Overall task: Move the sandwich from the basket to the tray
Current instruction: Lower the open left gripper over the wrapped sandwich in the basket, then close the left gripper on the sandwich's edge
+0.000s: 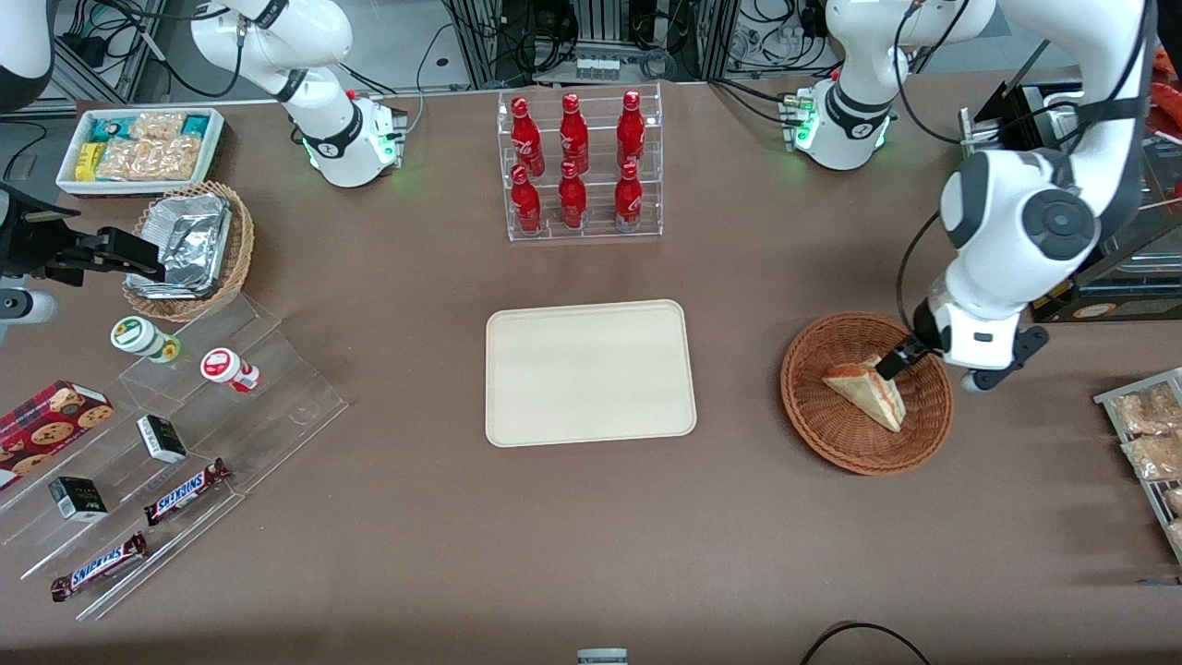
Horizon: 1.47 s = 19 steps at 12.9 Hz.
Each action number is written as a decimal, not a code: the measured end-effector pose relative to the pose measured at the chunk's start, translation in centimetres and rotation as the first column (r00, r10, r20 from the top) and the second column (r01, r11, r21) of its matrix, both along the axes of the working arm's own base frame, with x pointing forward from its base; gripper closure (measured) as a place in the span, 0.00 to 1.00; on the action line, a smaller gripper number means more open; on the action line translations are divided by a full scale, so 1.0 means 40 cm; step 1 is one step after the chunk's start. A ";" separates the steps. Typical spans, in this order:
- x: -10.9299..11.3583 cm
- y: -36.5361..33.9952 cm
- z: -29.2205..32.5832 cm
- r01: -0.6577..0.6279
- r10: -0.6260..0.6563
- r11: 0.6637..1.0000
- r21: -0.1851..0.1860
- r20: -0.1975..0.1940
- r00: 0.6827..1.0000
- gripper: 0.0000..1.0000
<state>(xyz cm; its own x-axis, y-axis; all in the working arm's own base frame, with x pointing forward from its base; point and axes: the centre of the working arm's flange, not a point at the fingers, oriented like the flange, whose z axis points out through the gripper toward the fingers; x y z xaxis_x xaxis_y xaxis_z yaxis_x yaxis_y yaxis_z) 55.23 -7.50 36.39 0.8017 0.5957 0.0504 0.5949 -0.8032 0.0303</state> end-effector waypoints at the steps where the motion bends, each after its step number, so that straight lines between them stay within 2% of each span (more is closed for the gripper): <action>1: 0.003 -0.014 -0.021 -0.017 0.017 1.000 -0.004 0.010 1.000 0.00; 7: 0.019 -0.031 -0.134 -0.069 0.069 0.998 -0.013 0.006 0.998 0.00; 14: 0.012 -0.014 -0.159 -0.081 0.081 0.997 -0.006 -0.010 0.997 0.00; 19: 0.003 -0.006 -0.193 -0.084 0.084 0.996 0.001 -0.036 0.996 0.00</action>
